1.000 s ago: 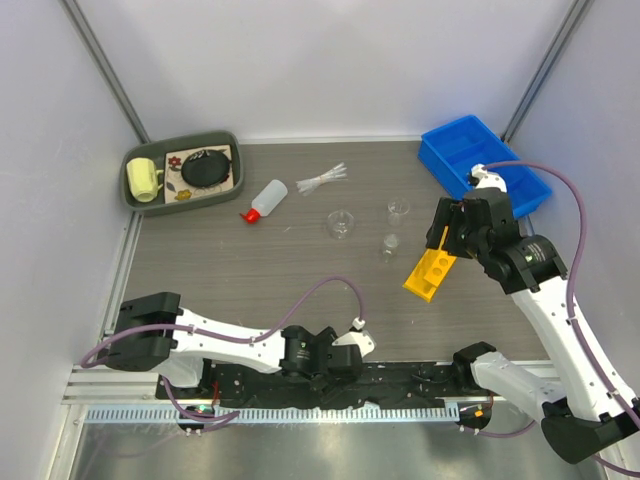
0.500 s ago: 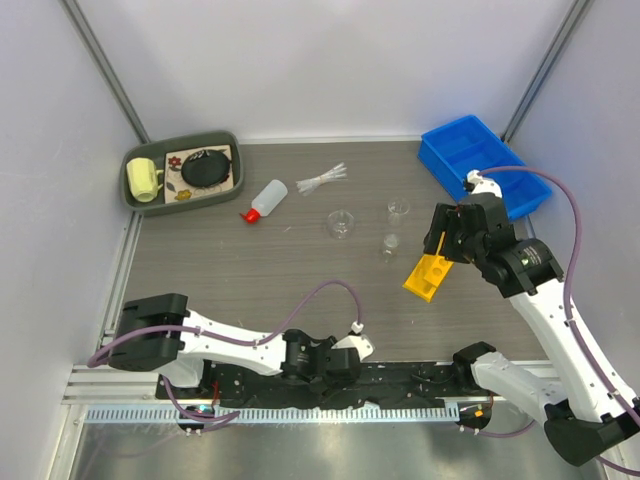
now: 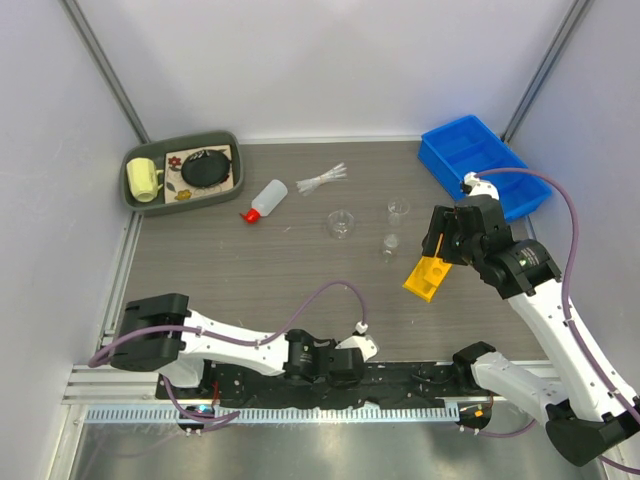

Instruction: Organize the chemistry lab equipment

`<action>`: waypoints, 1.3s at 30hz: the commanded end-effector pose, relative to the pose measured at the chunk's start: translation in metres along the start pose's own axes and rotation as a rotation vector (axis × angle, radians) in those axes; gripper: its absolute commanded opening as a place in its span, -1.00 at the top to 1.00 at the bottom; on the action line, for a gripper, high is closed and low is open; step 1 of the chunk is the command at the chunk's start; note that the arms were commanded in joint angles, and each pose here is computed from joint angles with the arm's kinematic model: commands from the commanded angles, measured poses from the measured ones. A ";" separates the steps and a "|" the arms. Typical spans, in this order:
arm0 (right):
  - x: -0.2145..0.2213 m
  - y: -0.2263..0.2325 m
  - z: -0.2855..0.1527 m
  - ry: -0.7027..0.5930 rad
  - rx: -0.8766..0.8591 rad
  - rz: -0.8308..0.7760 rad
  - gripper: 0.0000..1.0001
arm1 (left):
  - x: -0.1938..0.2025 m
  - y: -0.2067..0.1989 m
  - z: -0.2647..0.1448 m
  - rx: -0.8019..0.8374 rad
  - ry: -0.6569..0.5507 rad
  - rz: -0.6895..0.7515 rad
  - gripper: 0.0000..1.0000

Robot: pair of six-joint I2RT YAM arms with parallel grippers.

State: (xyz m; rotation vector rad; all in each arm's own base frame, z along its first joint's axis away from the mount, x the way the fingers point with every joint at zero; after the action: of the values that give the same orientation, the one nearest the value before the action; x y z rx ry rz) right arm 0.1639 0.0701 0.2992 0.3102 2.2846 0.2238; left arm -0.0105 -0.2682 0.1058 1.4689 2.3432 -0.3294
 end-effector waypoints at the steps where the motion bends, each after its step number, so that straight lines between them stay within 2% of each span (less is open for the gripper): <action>1: -0.008 0.006 -0.008 -0.038 -0.047 0.013 -0.38 | -0.028 0.005 -0.023 -0.070 -0.099 0.048 0.58; 5: -0.008 0.011 -0.014 -0.021 -0.110 0.005 -0.39 | -0.045 0.010 -0.047 -0.059 -0.168 0.070 0.59; 9: -0.007 0.017 -0.022 0.013 -0.196 0.005 -0.39 | -0.061 0.017 -0.079 0.021 -0.307 0.046 0.58; 11: -0.003 0.020 -0.027 0.048 -0.257 0.000 -0.39 | -0.063 0.020 -0.087 0.063 -0.338 0.042 0.58; 16: 0.008 0.028 -0.042 0.156 -0.421 -0.029 -0.39 | -0.068 0.027 -0.122 0.139 -0.505 0.044 0.59; 20: 0.022 0.038 -0.060 0.287 -0.649 -0.025 -0.38 | -0.065 0.027 -0.138 0.218 -0.604 0.056 0.58; 23: 0.033 0.041 -0.066 0.338 -0.755 0.018 -0.38 | -0.064 0.025 -0.149 0.275 -0.672 0.072 0.58; 24: 0.036 0.042 -0.069 0.374 -0.794 0.040 -0.38 | -0.064 0.024 -0.150 0.288 -0.687 0.077 0.58; 30: 0.049 0.040 -0.080 0.407 -0.894 0.101 -0.34 | -0.066 0.017 -0.151 0.375 -0.745 0.126 0.61; 39: 0.062 0.032 -0.088 0.457 -0.913 0.117 -0.29 | -0.076 0.013 -0.136 0.388 -0.781 0.196 0.67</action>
State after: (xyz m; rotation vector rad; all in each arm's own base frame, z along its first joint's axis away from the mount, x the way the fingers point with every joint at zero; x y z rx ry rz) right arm 0.0685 0.1120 0.3197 -0.0629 2.3234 1.3861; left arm 0.0046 -0.2585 0.2472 1.3822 1.6889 -1.0584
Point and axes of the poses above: each gripper's point midway between its finger pads, its own z axis out along the fingers, its own y axis along the line the jaws close on, x = y × z, the point moved 9 cm from there along -z, back along the fingers, and after that the axes turned 6 degrees about z, right-handed, at the moved point
